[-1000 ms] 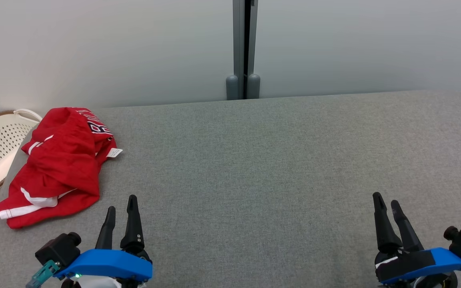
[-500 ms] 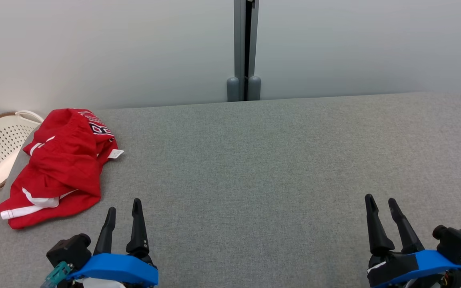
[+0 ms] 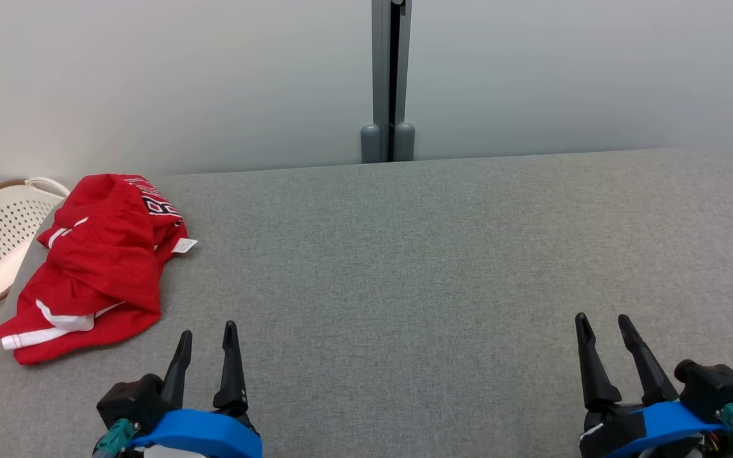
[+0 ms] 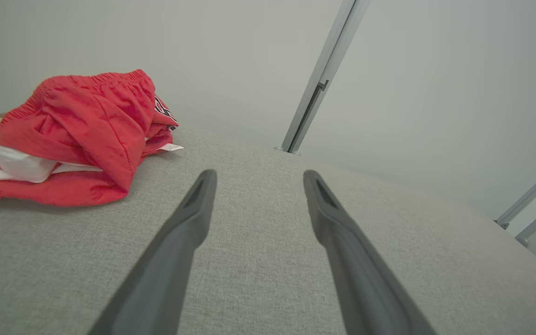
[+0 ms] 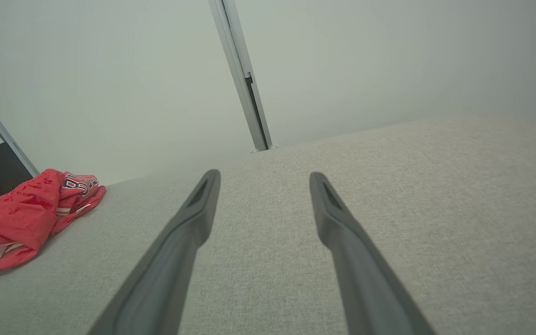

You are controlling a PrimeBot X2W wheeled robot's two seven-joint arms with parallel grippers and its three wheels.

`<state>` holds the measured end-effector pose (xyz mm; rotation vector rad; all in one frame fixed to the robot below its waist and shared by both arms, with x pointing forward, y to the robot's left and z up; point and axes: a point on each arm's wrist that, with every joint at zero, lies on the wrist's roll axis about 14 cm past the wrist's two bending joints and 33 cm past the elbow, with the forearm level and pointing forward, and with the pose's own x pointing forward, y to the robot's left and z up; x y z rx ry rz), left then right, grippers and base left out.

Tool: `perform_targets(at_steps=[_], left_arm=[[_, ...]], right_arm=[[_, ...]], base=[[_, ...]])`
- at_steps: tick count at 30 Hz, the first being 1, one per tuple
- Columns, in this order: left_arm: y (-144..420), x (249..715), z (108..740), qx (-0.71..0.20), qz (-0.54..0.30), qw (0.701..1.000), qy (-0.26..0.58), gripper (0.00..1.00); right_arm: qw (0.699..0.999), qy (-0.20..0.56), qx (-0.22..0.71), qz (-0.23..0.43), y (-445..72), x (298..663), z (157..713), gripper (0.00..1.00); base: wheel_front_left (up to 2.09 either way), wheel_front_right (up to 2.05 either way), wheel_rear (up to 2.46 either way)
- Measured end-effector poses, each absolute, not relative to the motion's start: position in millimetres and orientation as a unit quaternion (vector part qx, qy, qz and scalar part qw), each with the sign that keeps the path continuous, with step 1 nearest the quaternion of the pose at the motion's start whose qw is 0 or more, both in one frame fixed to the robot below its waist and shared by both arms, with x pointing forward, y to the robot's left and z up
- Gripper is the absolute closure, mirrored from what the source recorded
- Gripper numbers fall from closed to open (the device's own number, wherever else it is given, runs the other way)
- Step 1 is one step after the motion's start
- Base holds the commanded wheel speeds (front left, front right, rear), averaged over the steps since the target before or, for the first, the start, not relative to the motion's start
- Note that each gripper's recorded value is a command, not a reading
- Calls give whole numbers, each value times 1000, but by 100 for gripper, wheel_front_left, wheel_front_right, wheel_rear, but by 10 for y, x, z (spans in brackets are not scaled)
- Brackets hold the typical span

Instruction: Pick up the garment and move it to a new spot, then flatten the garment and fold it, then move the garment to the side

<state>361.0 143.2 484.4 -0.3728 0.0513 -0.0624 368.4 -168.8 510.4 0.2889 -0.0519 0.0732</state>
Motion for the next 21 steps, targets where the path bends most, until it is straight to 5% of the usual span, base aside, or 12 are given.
perform_targets(at_steps=[21], left_arm=[[1363,3566,4721,-113,-44,992,32,0]], right_arm=[[997,-35,61,45,-1683,3678,5096,0]], base=[[0,0,0]])
